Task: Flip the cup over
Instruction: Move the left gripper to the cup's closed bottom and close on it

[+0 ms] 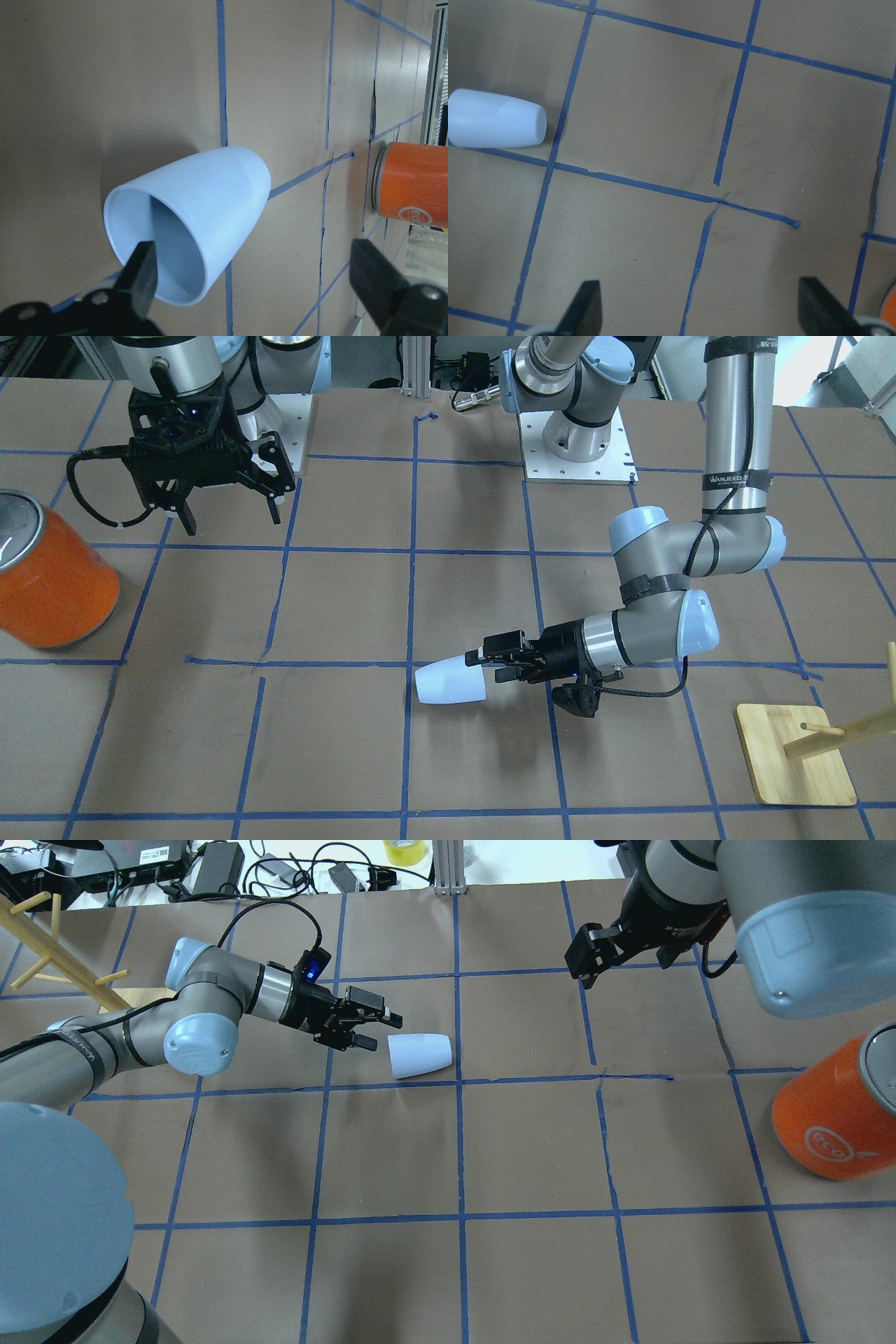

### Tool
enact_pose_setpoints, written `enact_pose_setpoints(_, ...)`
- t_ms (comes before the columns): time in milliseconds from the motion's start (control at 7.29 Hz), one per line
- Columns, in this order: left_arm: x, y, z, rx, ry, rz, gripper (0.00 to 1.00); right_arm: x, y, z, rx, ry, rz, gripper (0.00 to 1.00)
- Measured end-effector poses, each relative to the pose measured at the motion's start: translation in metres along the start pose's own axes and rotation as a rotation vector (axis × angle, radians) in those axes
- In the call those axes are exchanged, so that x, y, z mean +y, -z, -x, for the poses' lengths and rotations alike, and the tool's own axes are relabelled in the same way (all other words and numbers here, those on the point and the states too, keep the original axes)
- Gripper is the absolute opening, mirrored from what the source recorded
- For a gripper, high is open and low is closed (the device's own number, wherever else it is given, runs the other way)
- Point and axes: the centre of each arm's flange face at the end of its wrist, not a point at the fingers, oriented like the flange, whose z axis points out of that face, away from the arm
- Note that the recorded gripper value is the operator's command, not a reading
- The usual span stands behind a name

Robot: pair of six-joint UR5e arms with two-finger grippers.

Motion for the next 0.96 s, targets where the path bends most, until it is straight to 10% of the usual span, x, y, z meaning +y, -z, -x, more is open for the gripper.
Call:
enact_pose_setpoints(549, 0.004, -0.027, 0.002, 0.005, 0.014, 0.044, 0.75, 0.005, 0.006, 0.000, 0.014, -0.135, 0.006, 1.00)
enact_pose_setpoints(961, 0.001, -0.030, -0.002, 0.005, 0.043, 0.031, 0.30, 0.009, 0.005, 0.000, 0.013, -0.178, 0.033, 1.00)
